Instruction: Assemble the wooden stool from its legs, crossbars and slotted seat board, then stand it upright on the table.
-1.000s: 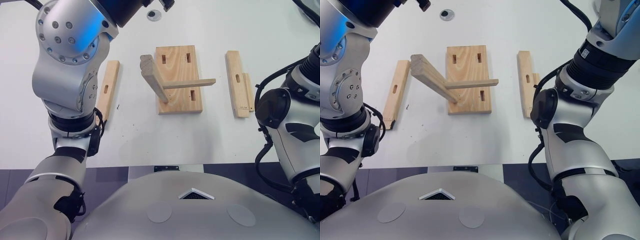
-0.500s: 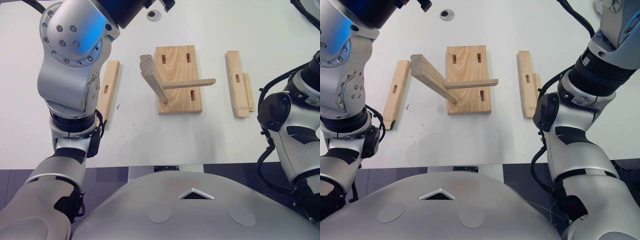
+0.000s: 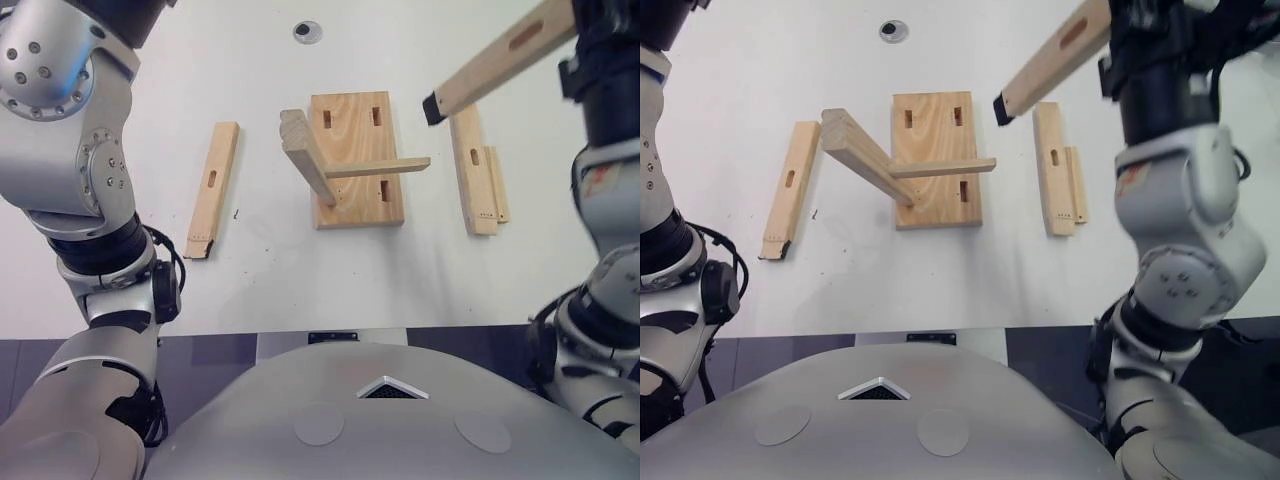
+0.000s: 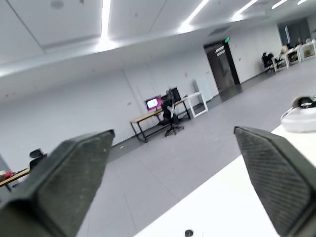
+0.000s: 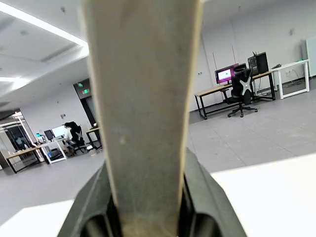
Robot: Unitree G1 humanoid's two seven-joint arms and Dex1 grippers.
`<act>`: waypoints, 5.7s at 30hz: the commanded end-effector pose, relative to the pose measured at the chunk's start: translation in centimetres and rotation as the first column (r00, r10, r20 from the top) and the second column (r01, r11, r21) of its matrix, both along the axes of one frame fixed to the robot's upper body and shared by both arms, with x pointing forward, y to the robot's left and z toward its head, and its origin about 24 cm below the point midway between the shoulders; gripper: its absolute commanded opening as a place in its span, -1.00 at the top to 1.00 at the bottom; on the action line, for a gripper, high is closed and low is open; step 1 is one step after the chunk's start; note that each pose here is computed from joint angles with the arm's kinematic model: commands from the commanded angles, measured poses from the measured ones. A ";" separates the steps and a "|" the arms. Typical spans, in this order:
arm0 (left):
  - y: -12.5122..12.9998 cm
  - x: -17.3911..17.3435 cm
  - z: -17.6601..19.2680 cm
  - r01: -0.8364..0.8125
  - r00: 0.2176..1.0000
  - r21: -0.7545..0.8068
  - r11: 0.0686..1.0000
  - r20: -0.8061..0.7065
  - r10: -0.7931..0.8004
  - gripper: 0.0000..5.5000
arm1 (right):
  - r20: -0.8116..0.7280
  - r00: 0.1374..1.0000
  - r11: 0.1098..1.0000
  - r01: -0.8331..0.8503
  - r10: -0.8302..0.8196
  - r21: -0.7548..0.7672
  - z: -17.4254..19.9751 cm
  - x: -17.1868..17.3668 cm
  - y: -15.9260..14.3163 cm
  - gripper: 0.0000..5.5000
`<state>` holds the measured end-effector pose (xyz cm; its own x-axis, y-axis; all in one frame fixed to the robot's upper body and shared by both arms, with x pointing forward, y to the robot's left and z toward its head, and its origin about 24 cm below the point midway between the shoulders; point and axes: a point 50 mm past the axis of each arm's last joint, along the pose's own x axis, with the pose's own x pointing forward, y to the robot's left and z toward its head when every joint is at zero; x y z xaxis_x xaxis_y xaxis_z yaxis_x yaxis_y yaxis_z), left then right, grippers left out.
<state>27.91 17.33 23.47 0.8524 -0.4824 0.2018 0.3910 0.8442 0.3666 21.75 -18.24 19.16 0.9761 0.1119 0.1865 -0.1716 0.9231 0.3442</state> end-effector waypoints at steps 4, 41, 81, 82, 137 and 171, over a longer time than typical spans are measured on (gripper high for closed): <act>2.5 -0.3 -4.7 0.000 0.984 -0.042 0.999 -0.179 -0.008 -0.66 | -0.158 0.986 0.992 0.073 -0.056 0.101 -6.9 -2.5 -0.7 0.63; -3.7 -3.9 -20.2 0.356 0.802 0.311 0.881 -0.586 -0.117 -0.66 | -0.231 0.973 0.966 0.051 0.009 0.253 -8.7 -2.0 -0.4 0.63; -5.4 -3.8 -19.8 0.357 0.816 0.294 0.887 -0.560 -0.142 -0.66 | -0.252 0.965 0.997 -0.080 0.072 -0.022 -8.4 -1.6 1.5 0.63; -5.5 -3.8 -19.7 0.356 0.816 0.290 0.888 -0.560 -0.144 -0.66 | -0.250 0.965 0.995 -0.091 0.079 -0.038 -8.4 -1.6 1.7 0.63; -3.2 -2.1 -20.0 0.260 0.830 0.291 0.921 -0.555 -0.059 -0.66 | -0.195 0.961 0.930 -0.243 0.194 -0.276 -7.7 -1.5 2.8 -0.40; -5.1 -4.9 -10.5 0.029 0.873 0.143 0.989 -0.485 0.045 -0.66 | -0.323 0.937 0.667 -0.327 0.135 -0.670 -9.9 -2.4 2.8 -0.40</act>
